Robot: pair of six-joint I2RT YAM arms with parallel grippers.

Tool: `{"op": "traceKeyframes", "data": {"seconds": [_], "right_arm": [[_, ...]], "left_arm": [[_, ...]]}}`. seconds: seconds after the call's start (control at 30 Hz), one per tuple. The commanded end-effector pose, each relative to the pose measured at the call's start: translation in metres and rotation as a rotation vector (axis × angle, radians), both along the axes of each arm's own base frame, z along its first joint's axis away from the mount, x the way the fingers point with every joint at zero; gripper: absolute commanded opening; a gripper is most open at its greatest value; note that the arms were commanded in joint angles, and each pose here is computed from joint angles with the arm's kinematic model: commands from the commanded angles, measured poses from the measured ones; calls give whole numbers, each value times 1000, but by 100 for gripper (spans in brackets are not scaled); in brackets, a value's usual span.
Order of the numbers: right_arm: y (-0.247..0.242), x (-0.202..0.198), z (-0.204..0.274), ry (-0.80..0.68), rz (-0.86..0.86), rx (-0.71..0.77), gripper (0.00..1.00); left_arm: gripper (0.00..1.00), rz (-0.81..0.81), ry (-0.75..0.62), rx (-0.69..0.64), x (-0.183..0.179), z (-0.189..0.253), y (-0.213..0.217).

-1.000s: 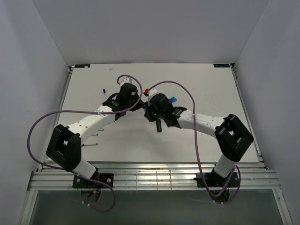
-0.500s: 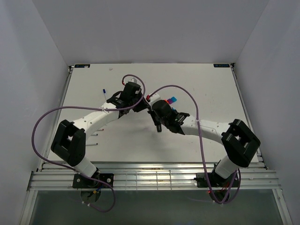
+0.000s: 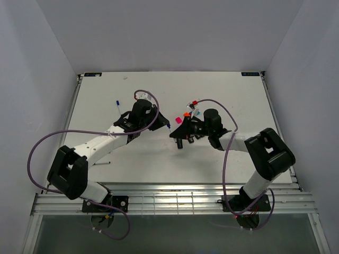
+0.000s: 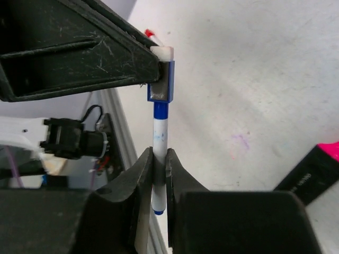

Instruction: Open the pen caps

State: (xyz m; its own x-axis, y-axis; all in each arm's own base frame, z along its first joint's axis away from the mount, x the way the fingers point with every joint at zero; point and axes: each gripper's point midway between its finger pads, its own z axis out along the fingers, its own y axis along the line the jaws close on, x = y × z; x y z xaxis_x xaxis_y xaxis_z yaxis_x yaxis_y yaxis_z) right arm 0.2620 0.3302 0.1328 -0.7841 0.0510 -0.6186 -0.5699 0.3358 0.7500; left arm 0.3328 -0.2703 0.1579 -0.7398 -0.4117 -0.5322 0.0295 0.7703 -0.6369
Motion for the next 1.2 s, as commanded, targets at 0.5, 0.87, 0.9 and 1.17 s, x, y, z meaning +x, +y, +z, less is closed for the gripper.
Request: {"op": "traceKeyframes", "data": {"seconds": [0.5,0.87,0.9,1.17], "right_arm": [[-16,26,-6,-353,-217,-566,8],[17,-10,4,-297,1,-327,8],[23,-13,10,-299,26,-293,8],[33,-15,22,-272,58,-217,8]], "left_arm": [[0,56,163,-112,11,-7,49],[0,-67,162,-180,-2,-4,32],[0,-73,163,-182,-4,-5,32],[52,-64,189,-175,-14,-15,36]]}}
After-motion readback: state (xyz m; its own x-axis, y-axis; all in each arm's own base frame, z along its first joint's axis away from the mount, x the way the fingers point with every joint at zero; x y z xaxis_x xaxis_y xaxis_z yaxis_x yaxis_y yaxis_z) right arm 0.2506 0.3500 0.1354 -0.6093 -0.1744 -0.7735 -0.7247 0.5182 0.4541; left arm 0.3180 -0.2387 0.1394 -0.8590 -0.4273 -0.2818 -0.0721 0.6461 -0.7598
